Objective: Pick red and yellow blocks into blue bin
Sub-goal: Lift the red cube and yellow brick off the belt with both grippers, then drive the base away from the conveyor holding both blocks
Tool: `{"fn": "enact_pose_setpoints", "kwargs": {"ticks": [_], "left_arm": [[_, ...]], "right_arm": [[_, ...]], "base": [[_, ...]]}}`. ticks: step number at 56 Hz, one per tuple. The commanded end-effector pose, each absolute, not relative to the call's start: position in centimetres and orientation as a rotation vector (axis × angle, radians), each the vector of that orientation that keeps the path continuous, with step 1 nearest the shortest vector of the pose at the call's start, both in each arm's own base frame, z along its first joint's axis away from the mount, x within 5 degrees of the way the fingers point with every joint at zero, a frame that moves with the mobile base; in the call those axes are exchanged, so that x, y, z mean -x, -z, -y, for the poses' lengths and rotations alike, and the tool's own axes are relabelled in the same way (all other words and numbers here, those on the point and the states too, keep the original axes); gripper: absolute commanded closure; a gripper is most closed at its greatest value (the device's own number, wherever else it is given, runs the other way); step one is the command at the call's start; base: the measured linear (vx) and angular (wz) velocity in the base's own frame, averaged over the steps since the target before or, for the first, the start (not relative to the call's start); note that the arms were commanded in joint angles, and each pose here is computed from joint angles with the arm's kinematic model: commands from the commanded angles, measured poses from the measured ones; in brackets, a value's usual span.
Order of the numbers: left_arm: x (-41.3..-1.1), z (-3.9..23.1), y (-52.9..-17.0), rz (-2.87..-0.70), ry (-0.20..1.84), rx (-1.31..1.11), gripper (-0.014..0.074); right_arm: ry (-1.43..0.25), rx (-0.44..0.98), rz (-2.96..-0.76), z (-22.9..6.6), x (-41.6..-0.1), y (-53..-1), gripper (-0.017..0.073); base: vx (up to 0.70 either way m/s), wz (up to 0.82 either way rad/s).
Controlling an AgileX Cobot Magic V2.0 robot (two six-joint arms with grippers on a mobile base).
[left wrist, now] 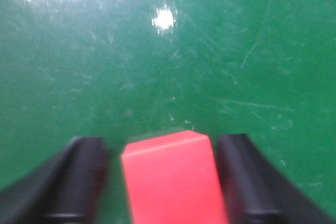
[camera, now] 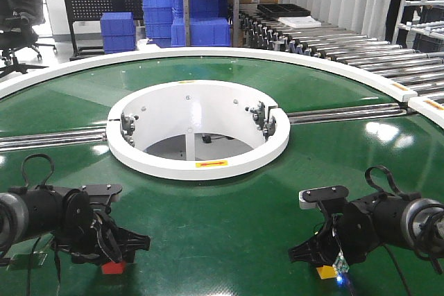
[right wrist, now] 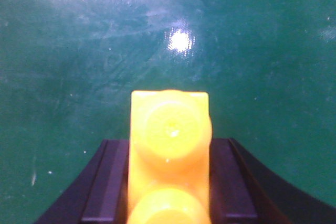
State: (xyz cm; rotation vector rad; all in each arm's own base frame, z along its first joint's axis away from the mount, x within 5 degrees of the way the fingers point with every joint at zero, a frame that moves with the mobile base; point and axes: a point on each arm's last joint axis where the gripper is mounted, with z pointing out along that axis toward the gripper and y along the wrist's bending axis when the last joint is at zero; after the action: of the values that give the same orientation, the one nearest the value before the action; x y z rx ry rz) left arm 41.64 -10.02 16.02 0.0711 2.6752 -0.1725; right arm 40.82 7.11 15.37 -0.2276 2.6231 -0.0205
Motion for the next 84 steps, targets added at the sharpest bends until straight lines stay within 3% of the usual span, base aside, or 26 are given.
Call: {"fn": "enact_pose_setpoints", "kwargs": {"ticks": [1, 7, 16, 31, 49, 71, 84], "left_arm": [[-41.9, 10.5, -19.5, -2.568, 0.208, -0.064, 0.0371], [-41.6, 10.4, -20.1, -2.578, 0.205, -0.07, 0.0606], [-40.7, 10.2, -23.3, -2.52, 0.212, -0.084, 0.0603], [-36.9, 9.1, -33.2, -2.273, 0.221, -0.116, 0.0601], [-28.7, 6.9, -41.1, -2.035, 0.18, -0.174, 0.0601], [-16.5, 4.0, -37.0, -1.84, 0.227, -0.139, 0.0601], [-12.0, 2.9, -35.3, -1.704, 0.243, -0.127, 0.0596]], "right_arm": [[0.019, 0.229, -2.535, -7.0, -41.2, -18.4, 0.0569], [0.03, 0.238, -2.547, -6.9, -41.0, -18.6, 0.0569], [0.048, 0.243, -2.54, -6.6, -40.3, -20.4, 0.0569], [0.051, 0.213, -2.458, -6.0, -37.4, -27.1, 0.0569], [0.001, 0.196, -2.172, -4.4, -27.8, -33.4, 0.0569], [-0.028, 0.168, -1.821, -1.8, -13.4, -35.5, 0.0569], [-0.031, 0.156, -1.736, -1.1, -9.5, -34.3, 0.0569]], "base": [[0.0, 0.0], [0.0, 0.0], [0.0, 0.0], [0.0, 0.0], [0.0, 0.0], [0.0, 0.0], [0.0, 0.0]]}}
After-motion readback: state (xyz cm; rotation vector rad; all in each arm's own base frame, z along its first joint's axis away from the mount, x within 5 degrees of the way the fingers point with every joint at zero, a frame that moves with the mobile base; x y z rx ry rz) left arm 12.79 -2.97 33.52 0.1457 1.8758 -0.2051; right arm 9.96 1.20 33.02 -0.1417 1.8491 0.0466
